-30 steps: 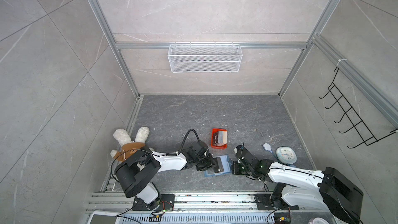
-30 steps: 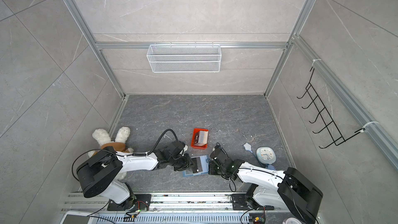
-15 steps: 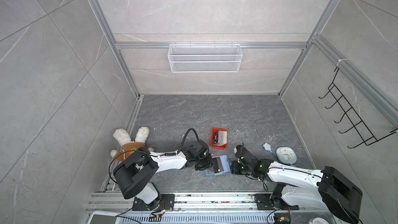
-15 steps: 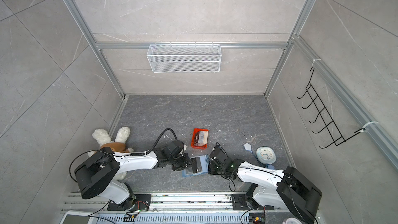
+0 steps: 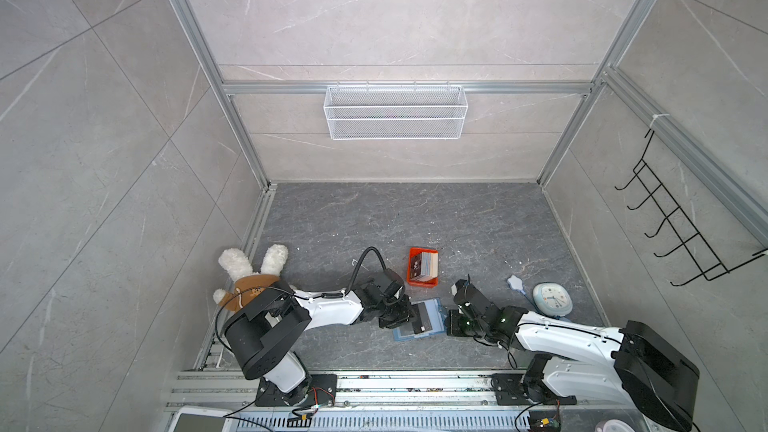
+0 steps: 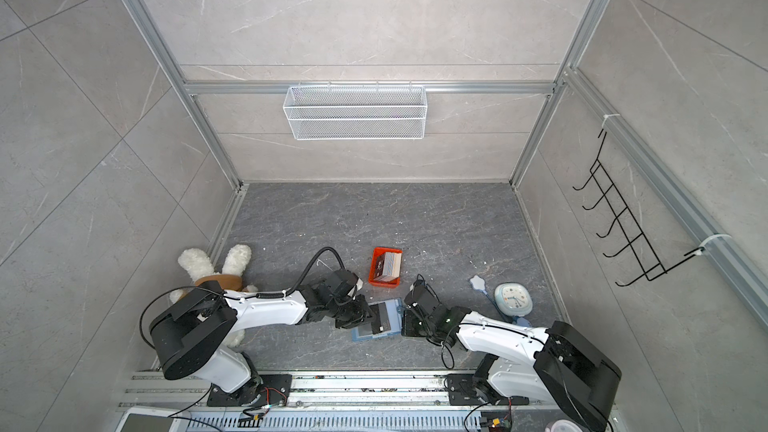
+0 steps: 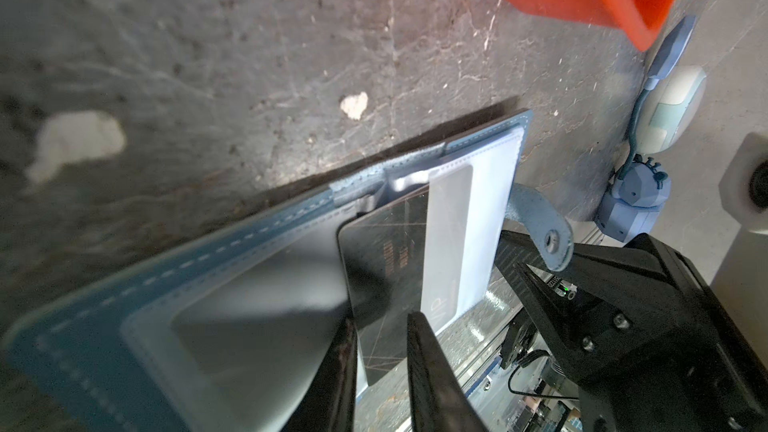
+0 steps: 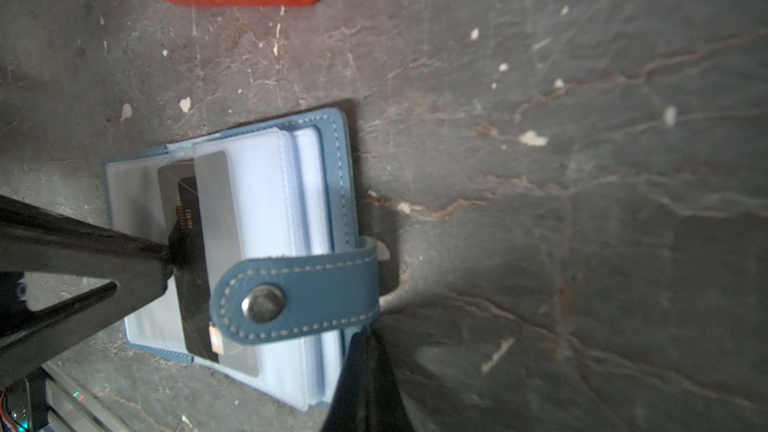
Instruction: Put the credit cards into the card holder
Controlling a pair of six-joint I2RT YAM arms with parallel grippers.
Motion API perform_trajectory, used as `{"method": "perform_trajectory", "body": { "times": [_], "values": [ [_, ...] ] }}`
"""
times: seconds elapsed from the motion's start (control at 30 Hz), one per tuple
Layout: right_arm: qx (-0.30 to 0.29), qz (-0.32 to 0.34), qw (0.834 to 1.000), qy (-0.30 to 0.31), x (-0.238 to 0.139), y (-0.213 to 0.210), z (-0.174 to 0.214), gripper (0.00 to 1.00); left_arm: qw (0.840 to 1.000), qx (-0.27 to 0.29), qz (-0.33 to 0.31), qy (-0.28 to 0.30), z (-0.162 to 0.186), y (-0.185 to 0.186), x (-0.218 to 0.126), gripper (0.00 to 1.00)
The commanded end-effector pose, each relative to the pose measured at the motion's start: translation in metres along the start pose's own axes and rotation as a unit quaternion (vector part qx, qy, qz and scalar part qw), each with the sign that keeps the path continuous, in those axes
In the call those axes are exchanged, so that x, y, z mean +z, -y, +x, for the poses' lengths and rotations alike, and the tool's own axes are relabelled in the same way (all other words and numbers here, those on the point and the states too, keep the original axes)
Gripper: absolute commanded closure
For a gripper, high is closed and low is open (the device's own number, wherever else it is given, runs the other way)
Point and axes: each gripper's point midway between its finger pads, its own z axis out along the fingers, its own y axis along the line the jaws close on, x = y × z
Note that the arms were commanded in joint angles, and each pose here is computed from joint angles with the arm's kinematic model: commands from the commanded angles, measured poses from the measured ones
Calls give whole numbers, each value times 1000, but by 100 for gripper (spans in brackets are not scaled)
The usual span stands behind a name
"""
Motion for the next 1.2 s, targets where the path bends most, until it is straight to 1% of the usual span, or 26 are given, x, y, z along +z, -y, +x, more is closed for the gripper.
{"method": "perform_trajectory", "body": {
  "times": [0.0,0.5,1.17],
  "values": [
    [3,48,998,-28,7,29,21,97,1000,3,7,-9,0,4,3,75],
    [5,45,999,-26,7,28,19,97,999,0,46,-5,-9,26,7,75],
    [5,43,999,-25,8,27,19,97,998,-1,68,-13,-9,36,11,75]
  ]
}}
